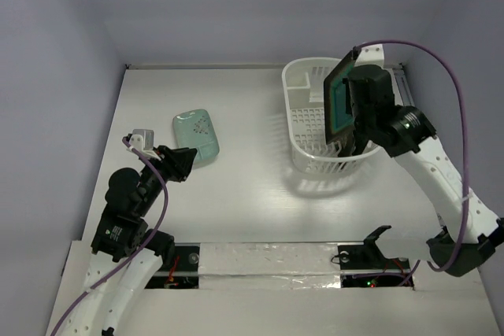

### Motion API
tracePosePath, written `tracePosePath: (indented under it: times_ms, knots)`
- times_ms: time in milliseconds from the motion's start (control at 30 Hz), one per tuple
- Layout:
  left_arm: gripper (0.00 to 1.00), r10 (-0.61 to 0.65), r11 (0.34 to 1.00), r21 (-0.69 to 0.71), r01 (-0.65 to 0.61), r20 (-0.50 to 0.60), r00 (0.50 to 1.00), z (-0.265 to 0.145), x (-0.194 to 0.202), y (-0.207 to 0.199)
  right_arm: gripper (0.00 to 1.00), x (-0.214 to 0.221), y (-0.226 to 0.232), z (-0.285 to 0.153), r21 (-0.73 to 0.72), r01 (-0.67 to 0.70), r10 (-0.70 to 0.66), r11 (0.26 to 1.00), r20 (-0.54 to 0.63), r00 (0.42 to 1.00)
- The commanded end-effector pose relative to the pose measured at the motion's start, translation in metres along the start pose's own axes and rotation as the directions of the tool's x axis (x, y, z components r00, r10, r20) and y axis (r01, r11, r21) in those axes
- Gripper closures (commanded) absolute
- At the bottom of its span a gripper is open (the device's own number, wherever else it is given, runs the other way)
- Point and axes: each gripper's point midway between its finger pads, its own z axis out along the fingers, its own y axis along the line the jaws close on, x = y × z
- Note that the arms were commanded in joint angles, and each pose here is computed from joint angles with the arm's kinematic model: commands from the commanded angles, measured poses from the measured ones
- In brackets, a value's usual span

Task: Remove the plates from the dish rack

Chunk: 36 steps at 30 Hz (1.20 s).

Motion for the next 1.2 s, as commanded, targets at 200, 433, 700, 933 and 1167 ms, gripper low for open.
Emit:
tracePosePath:
  times_ms: [200, 433, 700, 933, 1167]
  knots:
    - [0.76, -0.001, 0.999, 0.039, 0.0, 0.029, 1.0, 0.003, -0.009, -0.009, 1.0, -0.113, 0.04, -0.081, -0.403, -0.262, 0.391, 0.877, 0.28, 0.877]
    - [0.76, 0.0, 1.0, 0.025, -0.001, 0.036, 0.999, 0.002, -0.011, -0.007, 1.0, -0.11, 0.169, -0.109, -0.735, -0.195, 0.432, 0.649, 0.146, 0.89]
    - [0.77, 0.001, 1.0, 0.017, -0.002, 0.04, 0.999, 0.002, -0.012, -0.006, 1.0, -0.047, 0.276, -0.118, -0.878, -0.218, 0.378, 0.427, -0.046, 0.925]
    - [0.77, 0.001, 1.0, 0.014, -0.002, 0.041, 0.999, 0.002, -0.013, -0.006, 1.0, 0.002, 0.317, -0.111, -0.891, -0.3, 0.335, 0.342, -0.183, 0.924]
    - [0.77, -0.002, 1.0, 0.018, 0.001, 0.041, 0.999, 0.001, -0.012, -0.006, 1.0, 0.044, 0.33, -0.107, -0.883, -0.359, 0.292, 0.302, -0.272, 0.917]
